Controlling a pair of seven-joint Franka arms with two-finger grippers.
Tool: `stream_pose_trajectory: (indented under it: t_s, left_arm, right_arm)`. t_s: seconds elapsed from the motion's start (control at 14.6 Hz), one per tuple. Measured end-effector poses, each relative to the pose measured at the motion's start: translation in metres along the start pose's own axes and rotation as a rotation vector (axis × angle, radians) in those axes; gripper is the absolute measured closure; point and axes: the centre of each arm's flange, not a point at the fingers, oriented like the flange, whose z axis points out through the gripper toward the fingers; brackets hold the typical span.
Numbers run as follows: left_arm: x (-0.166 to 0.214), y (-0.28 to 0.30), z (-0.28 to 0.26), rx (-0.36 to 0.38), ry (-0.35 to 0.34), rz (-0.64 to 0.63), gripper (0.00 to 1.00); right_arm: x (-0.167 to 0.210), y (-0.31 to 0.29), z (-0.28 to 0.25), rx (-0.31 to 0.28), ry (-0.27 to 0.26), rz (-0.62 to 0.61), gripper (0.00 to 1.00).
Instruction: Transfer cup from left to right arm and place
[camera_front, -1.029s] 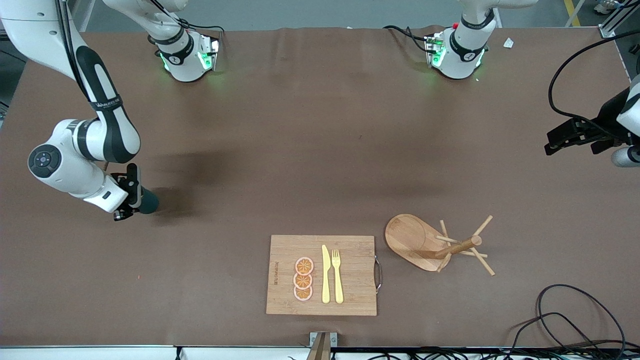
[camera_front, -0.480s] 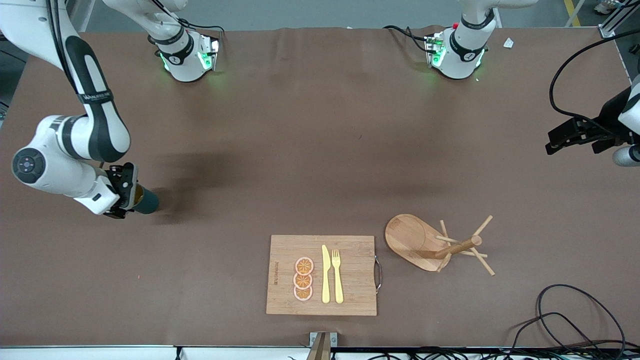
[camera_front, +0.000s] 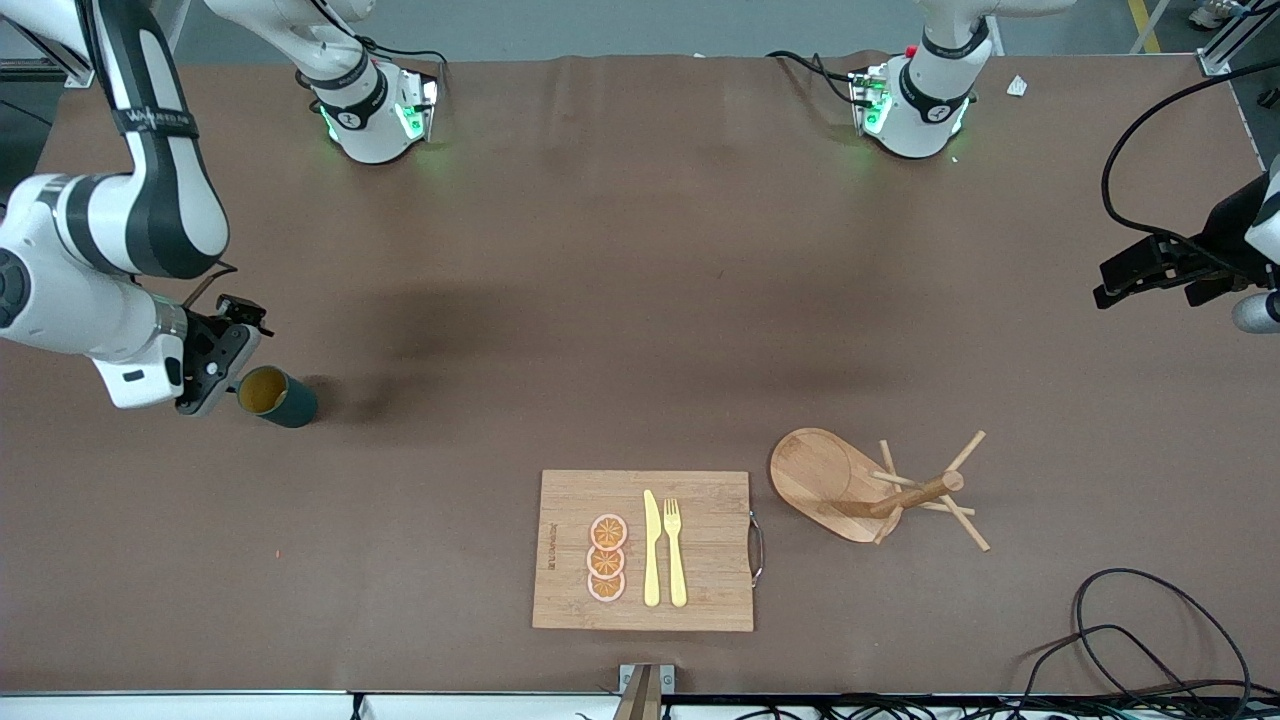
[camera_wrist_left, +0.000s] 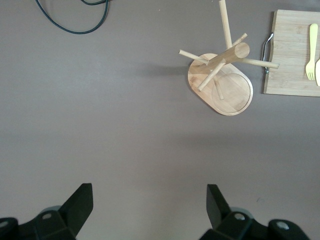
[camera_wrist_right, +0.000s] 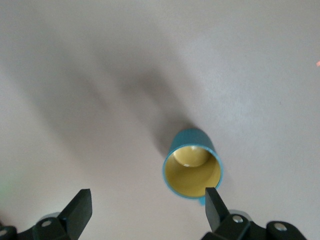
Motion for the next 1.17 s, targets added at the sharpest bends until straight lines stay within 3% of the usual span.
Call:
stream_pose_trajectory:
  t_s: [0.27, 0.89, 1.17]
  left_arm:
    - [0.000, -0.001, 0.000, 0.000, 0.000, -0.002, 0.00]
    - [0.002, -0.002, -0.001, 0.000, 0.014, 0.014, 0.00]
    - [0.002, -0.003, -0.001, 0.000, 0.015, 0.025, 0.00]
  right_arm:
    - [-0.005, -0.003, -0.049, 0.049, -0.040, 0.240, 0.00]
    - [-0.026, -0.020, -0.136, 0.044, -0.060, 0.850, 0.00]
    - [-0.037, -0.039, -0.174, 0.023, -0.060, 0.951, 0.00]
